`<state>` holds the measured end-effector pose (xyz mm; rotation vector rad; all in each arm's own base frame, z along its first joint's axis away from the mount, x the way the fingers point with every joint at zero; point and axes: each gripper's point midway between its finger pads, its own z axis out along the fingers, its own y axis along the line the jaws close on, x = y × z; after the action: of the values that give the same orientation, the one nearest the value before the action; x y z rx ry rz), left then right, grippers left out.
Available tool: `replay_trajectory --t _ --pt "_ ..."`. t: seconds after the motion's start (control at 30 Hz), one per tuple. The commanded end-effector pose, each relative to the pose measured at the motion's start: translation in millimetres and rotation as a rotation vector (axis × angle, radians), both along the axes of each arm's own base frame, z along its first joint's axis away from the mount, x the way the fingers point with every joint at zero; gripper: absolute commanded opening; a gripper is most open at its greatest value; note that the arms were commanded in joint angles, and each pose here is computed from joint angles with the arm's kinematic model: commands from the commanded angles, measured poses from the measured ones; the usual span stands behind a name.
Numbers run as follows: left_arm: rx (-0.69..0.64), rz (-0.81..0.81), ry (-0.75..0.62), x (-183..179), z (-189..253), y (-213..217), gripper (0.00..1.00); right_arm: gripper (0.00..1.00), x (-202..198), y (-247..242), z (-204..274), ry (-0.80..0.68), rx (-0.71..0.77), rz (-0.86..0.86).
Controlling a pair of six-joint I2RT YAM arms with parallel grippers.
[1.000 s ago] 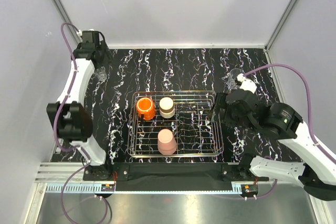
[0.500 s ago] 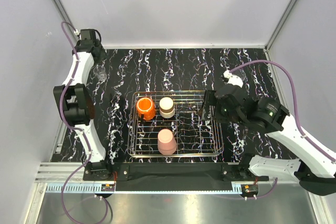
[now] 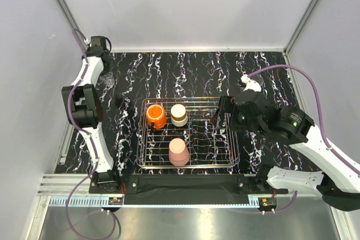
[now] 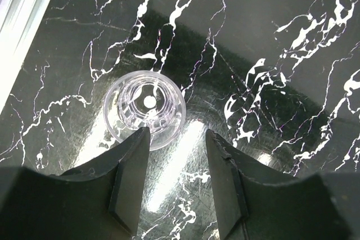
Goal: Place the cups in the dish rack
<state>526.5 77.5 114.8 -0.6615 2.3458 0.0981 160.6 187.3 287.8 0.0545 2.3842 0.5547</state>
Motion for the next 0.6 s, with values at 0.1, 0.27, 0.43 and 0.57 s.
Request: replay_trajectory --t 0.1,0.27,0.43,0.57 --pt "0.026 0.039 -0.015 1 3 11 0.49 1.0 2 9 11 -0.024 0.056 0.006" --pt "0.02 0.037 0.013 0 -11 10 0.48 1.0 4 11 6 -0.016 0.047 0.008" --pt "0.024 0.032 0.035 3 -21 11 0.47 1.0 4 6 -2 -0.001 0.011 -0.011" --pt "0.022 0.029 0.043 7 -24 11 0.46 1.0 6 -2 -10 0.007 -0.036 -0.041"
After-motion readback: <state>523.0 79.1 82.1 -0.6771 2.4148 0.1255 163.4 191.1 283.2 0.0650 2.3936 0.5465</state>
